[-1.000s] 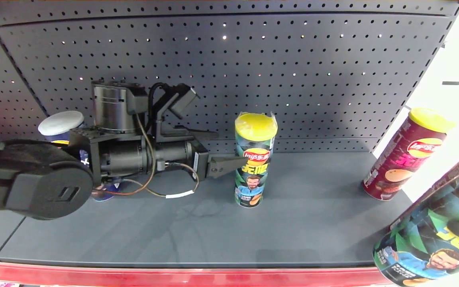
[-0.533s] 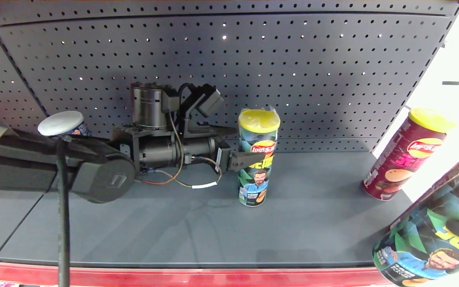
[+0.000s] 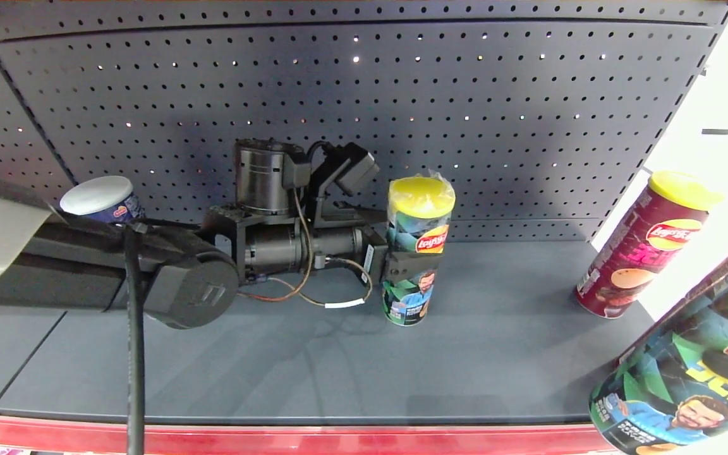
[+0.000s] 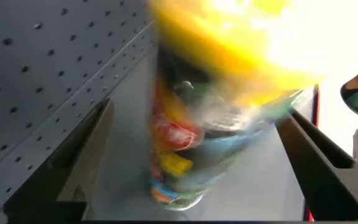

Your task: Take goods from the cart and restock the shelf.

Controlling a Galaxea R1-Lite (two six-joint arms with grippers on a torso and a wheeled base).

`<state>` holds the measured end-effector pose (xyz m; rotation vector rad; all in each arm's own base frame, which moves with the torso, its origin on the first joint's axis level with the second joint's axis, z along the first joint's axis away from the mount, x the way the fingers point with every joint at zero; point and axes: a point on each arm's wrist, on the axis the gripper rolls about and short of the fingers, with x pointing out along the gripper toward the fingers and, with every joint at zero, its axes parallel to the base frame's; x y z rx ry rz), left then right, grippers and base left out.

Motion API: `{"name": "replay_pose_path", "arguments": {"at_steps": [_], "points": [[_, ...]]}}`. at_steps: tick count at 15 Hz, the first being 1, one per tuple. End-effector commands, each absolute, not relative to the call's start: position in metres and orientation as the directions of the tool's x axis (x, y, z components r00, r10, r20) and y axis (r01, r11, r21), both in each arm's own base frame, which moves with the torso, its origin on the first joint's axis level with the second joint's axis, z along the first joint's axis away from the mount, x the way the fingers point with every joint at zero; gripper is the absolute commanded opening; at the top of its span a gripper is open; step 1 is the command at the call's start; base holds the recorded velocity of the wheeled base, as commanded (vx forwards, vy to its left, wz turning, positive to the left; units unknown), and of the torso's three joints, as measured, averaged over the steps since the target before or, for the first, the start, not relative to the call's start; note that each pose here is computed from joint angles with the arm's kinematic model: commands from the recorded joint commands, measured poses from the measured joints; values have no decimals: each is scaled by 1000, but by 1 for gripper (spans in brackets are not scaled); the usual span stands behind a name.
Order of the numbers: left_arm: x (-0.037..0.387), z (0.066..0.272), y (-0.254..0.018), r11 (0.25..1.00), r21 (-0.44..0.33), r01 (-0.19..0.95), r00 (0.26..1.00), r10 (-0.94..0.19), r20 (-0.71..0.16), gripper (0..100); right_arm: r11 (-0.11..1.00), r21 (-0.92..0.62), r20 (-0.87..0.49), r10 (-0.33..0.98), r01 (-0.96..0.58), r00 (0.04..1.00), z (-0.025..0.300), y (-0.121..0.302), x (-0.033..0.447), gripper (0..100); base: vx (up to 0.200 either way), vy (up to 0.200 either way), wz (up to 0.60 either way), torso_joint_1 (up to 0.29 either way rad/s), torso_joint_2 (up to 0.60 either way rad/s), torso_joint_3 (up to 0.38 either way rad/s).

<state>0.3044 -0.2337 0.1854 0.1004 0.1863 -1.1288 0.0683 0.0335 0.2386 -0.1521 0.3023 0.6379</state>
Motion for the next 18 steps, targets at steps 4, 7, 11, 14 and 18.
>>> {"name": "replay_pose_path", "arguments": {"at_steps": [4, 7, 11, 14, 18], "points": [[300, 189, -253, 481, 17, 877, 475, -859, -191, 100, 794, -48, -322, 561, -605, 762, 239, 33, 68, 0, 0, 0, 0, 0, 0, 0], [298, 190, -260, 528, 33, 848, 524, -830, -189, 100, 795, -47, -325, 560, -604, 762, 238, 33, 68, 0, 0, 0, 0, 0, 0, 0], [302, 185, -279, 559, 49, 828, 558, -809, -184, 100, 795, -46, -331, 559, -605, 760, 237, 34, 69, 0, 0, 0, 0, 0, 0, 0], [306, 175, -279, 565, 42, 824, 560, -801, -212, 0, 797, -47, -329, 557, -602, 763, 237, 33, 69, 0, 0, 0, 0, 0, 0, 0], [303, 174, -278, 537, 24, 844, 528, -821, -216, 0, 801, -32, -331, 557, -598, 762, 237, 33, 69, 0, 0, 0, 0, 0, 0, 0]]}}
